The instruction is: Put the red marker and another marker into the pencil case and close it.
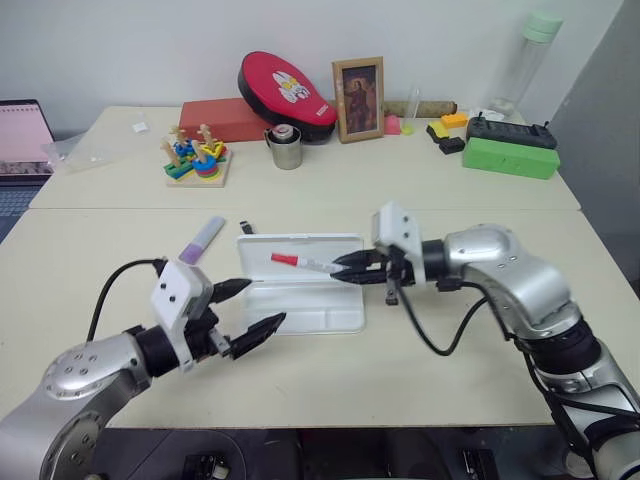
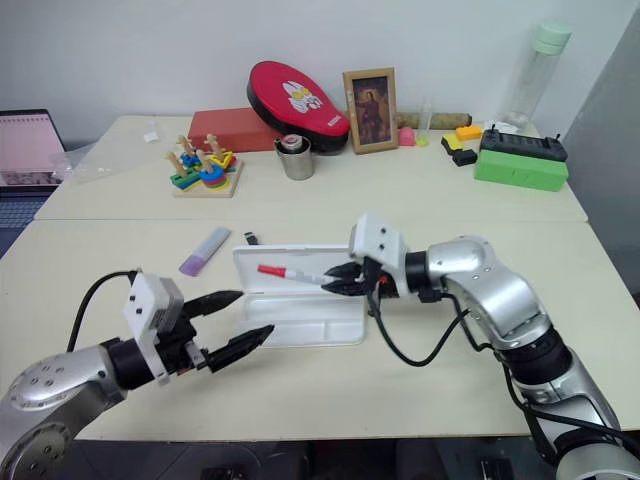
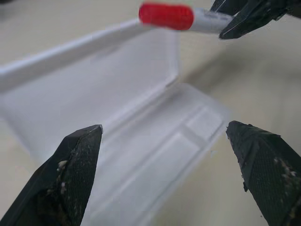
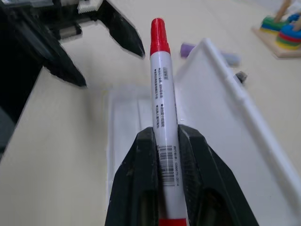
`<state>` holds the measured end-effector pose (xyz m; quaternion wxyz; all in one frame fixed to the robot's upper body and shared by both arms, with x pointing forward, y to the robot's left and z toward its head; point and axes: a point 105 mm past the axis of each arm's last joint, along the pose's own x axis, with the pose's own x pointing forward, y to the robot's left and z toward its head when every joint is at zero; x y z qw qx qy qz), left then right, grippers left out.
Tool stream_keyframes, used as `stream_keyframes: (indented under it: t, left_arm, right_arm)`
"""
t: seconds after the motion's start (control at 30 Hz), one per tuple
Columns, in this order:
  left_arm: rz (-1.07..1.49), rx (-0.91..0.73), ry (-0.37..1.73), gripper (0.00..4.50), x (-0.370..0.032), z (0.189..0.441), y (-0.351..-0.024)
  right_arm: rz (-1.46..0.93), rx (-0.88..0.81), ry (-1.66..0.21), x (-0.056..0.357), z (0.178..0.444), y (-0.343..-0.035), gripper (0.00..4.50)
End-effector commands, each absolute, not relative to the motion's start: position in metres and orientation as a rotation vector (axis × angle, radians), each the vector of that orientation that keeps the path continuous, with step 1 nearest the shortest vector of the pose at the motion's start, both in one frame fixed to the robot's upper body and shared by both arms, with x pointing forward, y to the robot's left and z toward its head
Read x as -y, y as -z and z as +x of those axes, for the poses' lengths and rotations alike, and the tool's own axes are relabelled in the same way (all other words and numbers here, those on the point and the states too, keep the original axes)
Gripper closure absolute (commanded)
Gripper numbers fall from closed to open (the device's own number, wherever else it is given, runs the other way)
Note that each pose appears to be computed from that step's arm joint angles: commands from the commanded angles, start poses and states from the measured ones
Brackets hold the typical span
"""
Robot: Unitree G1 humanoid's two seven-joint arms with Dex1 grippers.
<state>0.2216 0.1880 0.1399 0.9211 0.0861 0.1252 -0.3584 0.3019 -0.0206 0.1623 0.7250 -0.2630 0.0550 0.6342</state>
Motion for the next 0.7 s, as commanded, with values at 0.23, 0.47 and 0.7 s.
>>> stream_keyframes:
  t: [0.23,0.47,0.7]
  left_arm:
    - [0.25,-0.184,0.65,0.0,-0.209,0.224,-0.153]
    - [0.236,-0.166,0.647,0.0,-0.204,0.225,-0.155]
    - [0.186,-0.103,0.568,0.0,-0.212,0.236,-0.167]
  right_arm:
    - [-0.791,-0.096,-1.445,-0.005,0.326,-0.136,4.19]
    - [-0.763,-0.086,-1.489,-0.011,0.32,-0.136,3.27]
    - [-0.695,-0.061,-1.479,-0.002,0.315,-0.151,1.67]
